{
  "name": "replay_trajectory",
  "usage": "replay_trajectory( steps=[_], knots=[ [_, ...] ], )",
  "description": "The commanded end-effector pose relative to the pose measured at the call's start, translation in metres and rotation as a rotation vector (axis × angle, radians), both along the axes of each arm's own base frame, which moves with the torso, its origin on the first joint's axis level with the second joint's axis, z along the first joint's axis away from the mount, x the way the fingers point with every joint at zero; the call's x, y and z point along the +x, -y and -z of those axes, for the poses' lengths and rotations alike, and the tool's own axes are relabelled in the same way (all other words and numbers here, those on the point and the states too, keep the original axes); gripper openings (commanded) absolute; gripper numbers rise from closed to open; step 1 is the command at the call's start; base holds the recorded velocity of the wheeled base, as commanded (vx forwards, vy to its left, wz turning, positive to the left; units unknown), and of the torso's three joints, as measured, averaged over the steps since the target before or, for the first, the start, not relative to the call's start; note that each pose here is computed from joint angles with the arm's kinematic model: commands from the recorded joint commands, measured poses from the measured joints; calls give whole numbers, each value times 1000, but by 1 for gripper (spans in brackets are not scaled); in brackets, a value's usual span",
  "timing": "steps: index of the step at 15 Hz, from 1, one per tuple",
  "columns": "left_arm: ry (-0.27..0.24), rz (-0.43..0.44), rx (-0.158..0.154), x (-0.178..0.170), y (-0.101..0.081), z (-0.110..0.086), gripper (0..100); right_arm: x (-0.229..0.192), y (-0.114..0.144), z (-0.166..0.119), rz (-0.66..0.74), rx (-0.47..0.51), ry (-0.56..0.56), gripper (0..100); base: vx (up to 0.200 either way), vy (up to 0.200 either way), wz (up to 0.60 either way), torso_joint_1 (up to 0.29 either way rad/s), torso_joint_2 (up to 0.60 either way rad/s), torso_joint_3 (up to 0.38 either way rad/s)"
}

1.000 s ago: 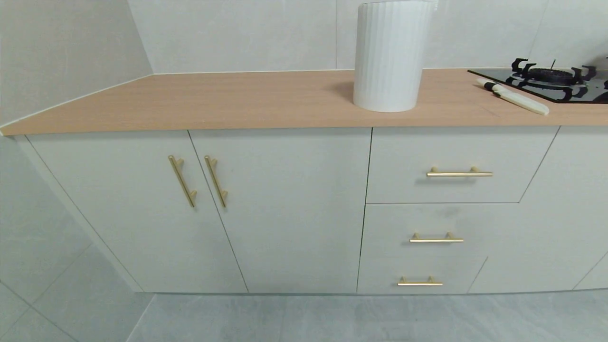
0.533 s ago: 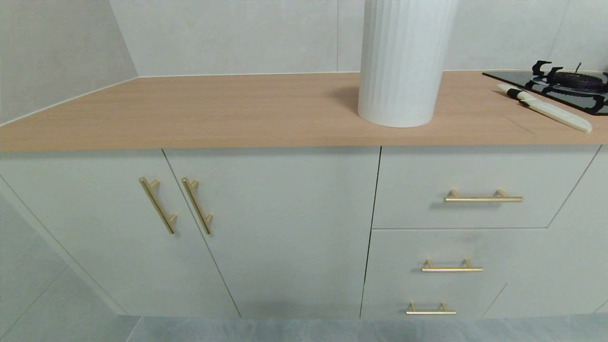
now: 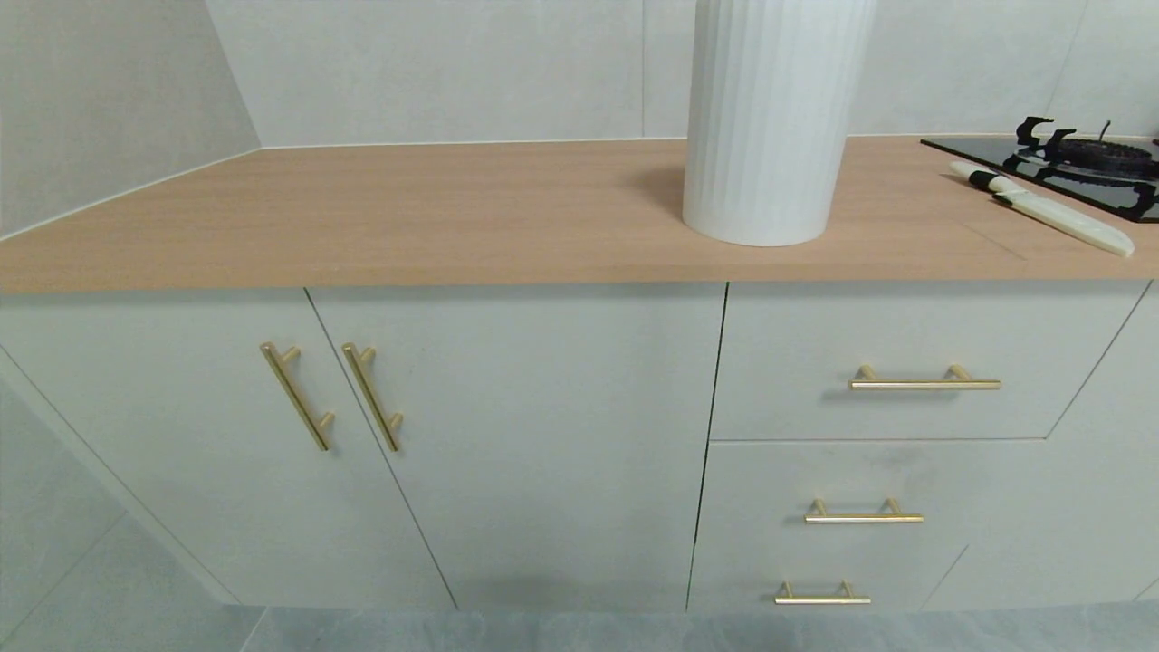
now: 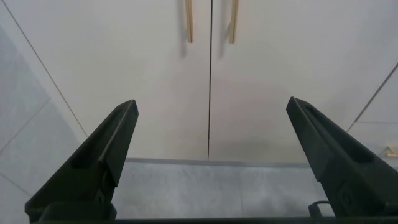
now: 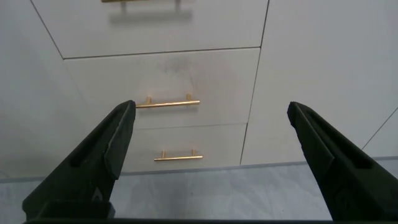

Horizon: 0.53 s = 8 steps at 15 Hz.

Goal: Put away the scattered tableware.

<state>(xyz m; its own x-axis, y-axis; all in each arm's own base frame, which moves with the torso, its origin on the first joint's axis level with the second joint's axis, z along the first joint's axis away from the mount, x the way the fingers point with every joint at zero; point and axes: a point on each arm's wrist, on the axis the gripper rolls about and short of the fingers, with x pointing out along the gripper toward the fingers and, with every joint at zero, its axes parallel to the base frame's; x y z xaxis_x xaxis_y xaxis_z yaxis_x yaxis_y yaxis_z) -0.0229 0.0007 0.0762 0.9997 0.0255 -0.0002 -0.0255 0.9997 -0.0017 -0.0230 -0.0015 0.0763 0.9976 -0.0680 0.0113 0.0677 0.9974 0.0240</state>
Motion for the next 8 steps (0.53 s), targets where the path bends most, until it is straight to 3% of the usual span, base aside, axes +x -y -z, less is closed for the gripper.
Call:
replay_trajectory(
  steps=[1, 2, 5, 8],
  knots=[
    [-1, -1, -1, 0, 0, 0, 100, 0, 0, 0, -1, 0, -2, 100, 0, 0, 0, 0, 0, 0],
    [-1, -1, 0, 0, 0, 0, 100, 0, 0, 0, 1, 0, -2, 100, 0, 0, 0, 0, 0, 0],
    [0, -1, 0, 0, 0, 0, 100, 0, 0, 0, -1, 0, -2, 100, 0, 0, -600, 4, 4, 4],
    [0, -1, 0, 0, 0, 0, 100, 0, 0, 0, -1, 0, -2, 100, 0, 0, 0, 0, 0, 0]
  ],
)
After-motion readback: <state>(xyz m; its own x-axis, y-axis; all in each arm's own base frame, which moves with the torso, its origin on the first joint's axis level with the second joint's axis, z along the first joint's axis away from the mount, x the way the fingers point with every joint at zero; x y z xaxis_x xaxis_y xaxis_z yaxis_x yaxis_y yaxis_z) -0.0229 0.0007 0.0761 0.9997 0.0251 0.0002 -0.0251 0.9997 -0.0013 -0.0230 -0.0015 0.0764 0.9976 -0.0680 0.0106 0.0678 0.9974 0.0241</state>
